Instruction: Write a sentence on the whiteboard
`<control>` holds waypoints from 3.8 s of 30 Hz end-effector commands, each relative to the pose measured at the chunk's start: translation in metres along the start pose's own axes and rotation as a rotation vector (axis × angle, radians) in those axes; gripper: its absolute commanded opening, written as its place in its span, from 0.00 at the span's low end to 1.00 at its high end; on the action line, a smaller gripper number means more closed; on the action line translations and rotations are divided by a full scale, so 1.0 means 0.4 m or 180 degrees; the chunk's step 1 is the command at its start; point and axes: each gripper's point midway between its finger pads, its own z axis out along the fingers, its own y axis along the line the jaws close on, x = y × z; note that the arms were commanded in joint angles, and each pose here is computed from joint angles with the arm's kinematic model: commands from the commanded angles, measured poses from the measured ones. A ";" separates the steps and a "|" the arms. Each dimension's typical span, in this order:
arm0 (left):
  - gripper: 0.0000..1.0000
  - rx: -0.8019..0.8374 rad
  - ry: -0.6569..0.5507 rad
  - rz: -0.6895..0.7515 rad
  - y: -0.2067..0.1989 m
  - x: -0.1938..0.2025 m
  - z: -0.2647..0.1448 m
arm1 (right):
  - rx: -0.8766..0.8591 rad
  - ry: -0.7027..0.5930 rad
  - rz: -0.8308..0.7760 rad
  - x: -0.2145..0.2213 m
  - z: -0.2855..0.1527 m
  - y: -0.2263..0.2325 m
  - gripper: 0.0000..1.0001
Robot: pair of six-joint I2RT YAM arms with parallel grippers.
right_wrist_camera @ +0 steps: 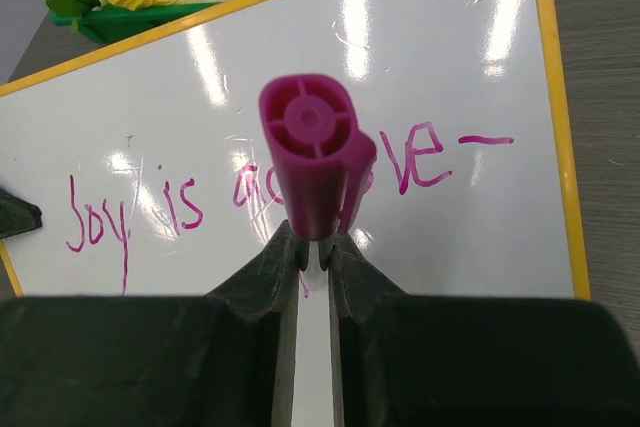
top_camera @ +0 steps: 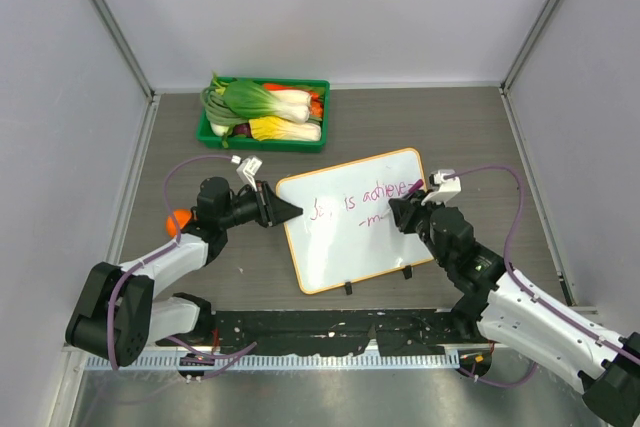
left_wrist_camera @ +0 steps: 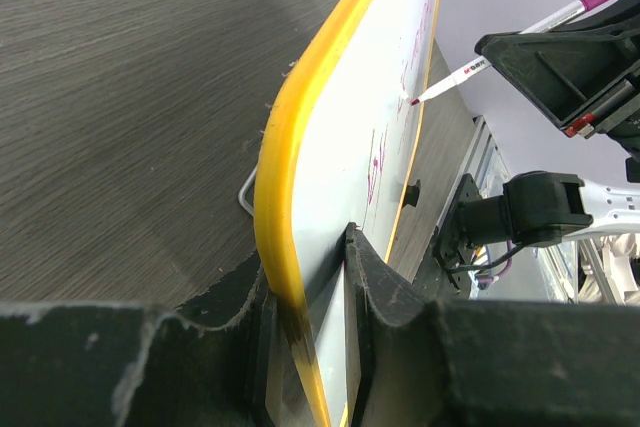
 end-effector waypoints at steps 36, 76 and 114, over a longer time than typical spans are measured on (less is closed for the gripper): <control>0.00 -0.0520 0.0056 0.0289 0.103 0.038 -0.010 | 0.0221 -0.0219 0.0027 -0.060 0.021 -0.013 0.01; 0.00 -0.0516 0.0069 0.0284 0.103 0.041 -0.009 | 0.0403 -0.0120 -0.0055 -0.044 0.005 -0.048 0.01; 0.00 -0.0519 0.0063 0.0287 0.103 0.041 -0.009 | 0.0333 -0.0086 -0.0053 -0.042 0.012 -0.036 0.01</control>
